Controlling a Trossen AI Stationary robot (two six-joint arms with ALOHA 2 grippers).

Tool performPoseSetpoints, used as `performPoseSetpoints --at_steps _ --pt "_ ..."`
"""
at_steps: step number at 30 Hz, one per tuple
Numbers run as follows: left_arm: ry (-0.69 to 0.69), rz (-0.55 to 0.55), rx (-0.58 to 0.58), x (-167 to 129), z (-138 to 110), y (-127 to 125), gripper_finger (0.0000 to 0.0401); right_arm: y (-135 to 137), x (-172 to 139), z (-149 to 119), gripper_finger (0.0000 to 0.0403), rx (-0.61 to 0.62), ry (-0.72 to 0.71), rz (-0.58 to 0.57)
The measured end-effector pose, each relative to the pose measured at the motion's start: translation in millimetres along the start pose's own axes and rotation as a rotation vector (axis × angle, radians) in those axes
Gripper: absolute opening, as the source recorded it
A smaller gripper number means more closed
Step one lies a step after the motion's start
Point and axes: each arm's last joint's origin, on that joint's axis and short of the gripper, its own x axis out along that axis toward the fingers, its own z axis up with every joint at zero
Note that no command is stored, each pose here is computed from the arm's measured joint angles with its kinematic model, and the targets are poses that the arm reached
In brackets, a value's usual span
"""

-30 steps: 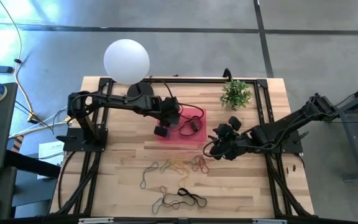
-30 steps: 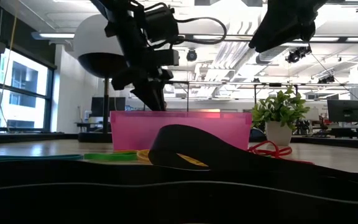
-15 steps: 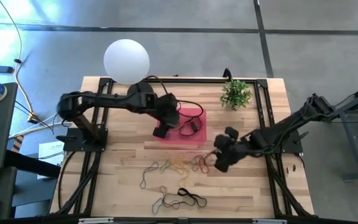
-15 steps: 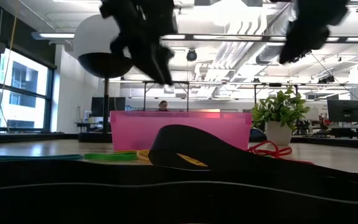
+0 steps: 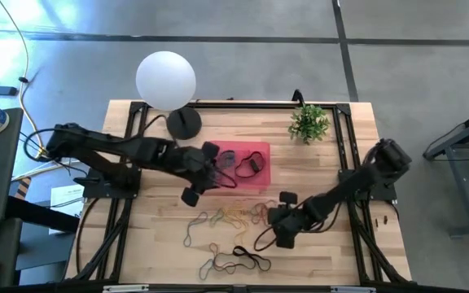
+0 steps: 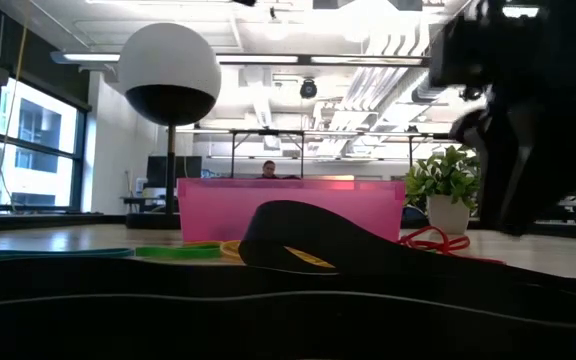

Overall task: Pick and place rubber bands into bin
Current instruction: Put the red rubber band into the red bin

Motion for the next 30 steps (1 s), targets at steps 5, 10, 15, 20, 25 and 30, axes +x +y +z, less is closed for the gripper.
performPoseSetpoints --at_steps 5,10,15,20,25,30 --pt "0.02 0.064 -0.024 -21 -1 -6 0.0177 0 6 0 0.014 -0.002 -0.011 -0.035" --pt "0.055 0.067 -0.061 -28 -6 -6 0.0178 -6 0 5 0.014 0.006 -0.051 -0.068" --pt "0.068 0.07 -0.076 -29 -8 -6 0.0173 -15 4 10 0.014 -0.023 -0.037 -0.075" --pt "0.054 0.054 -0.093 -29 -7 -7 0.0173 -21 6 13 0.0139 -0.062 -0.019 -0.075" --pt "0.039 0.036 -0.099 -29 -5 -9 0.0172 -23 14 11 0.0139 -0.128 0.032 -0.059" --pt "0.034 0.036 -0.081 -31 -3 -15 0.0172 -26 21 10 0.0139 -0.136 0.063 -0.071"
